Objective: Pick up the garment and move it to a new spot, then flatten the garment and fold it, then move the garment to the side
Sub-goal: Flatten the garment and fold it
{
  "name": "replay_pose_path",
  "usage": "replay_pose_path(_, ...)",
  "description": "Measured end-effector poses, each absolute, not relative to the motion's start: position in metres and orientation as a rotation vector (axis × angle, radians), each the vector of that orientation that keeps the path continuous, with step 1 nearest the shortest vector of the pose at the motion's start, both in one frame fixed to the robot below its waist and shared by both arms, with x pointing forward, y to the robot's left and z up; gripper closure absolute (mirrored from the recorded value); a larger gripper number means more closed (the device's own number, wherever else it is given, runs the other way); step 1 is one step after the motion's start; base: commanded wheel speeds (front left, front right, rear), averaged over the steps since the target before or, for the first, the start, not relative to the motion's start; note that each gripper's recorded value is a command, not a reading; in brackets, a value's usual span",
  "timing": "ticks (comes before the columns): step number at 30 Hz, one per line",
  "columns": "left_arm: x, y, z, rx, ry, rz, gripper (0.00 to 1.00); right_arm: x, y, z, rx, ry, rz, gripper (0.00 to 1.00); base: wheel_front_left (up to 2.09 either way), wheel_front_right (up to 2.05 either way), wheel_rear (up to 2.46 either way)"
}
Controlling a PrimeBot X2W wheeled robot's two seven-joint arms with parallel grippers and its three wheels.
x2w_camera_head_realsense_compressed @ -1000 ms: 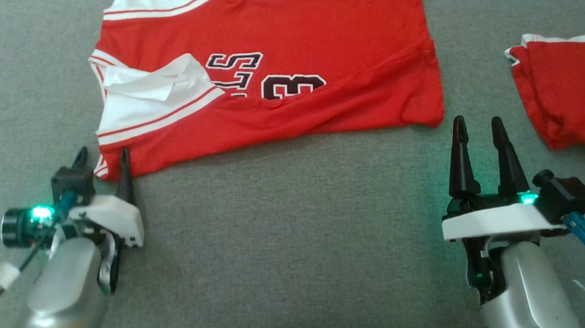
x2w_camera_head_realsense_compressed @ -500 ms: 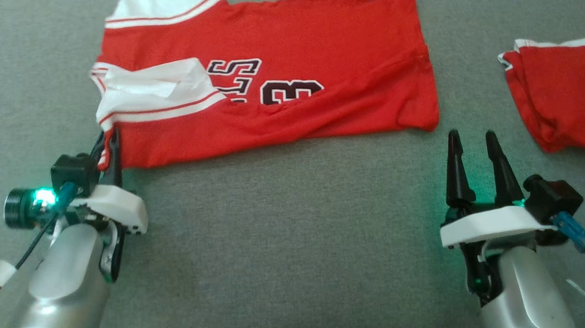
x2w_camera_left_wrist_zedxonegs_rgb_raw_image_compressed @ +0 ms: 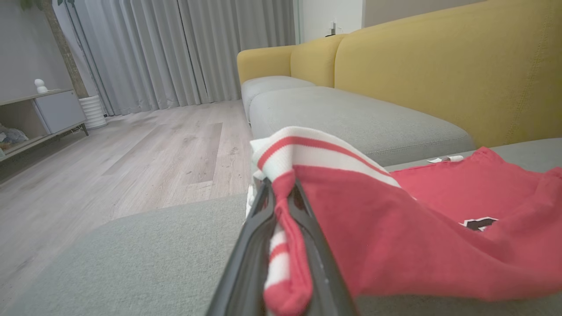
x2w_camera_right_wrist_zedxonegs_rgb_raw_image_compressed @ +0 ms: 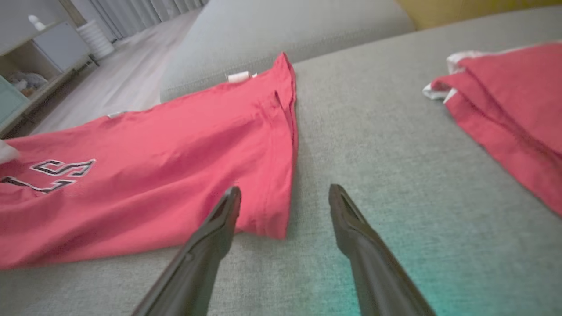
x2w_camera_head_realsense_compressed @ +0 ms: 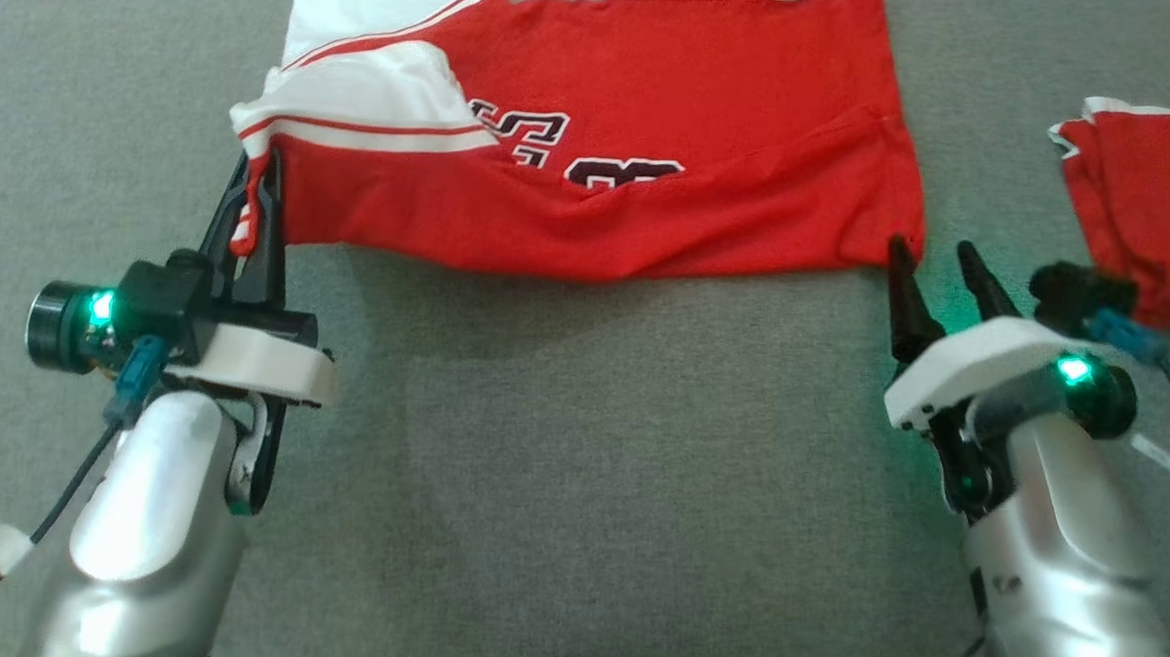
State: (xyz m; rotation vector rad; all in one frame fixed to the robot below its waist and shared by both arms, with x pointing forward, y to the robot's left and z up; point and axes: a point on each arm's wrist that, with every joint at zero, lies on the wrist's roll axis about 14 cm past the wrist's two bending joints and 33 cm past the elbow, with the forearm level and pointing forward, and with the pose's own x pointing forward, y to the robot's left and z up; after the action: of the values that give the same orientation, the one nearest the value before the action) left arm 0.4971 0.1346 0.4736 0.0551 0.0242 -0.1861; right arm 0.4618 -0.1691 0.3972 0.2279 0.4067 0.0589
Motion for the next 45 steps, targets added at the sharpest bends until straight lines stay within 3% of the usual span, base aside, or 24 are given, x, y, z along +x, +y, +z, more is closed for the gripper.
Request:
replay_pose_path(10,0.494,0.135,0.471,0.042,0.020,-0.190,1.00,0.480,-0.153,0.365,0.059,0.605,0.136,0.00,0.00,0.00,0.00)
replay_pose_path(11,0.493,0.136,0.470,0.042,0.023,-0.187,1.00,0.483,-0.153,0.365,0.039,0.615,0.143,0.58,0.00,0.00,0.00)
replay_pose_path(12,0.493,0.137,0.470,0.042,0.025,-0.185,1.00,0.485,-0.153,0.365,0.020,0.622,0.149,1.00,0.00,0.00,0.00)
replay_pose_path(25,0.470,0.146,0.440,0.071,0.132,-0.174,1.00,0.467,-0.170,0.372,0.036,0.582,0.091,1.00,0.00,0.00,0.00)
replay_pose_path(45,0.393,0.134,0.413,0.143,0.334,-0.312,1.00,0.368,-0.208,0.382,0.140,0.636,-0.033,1.00,0.00,0.00,0.00)
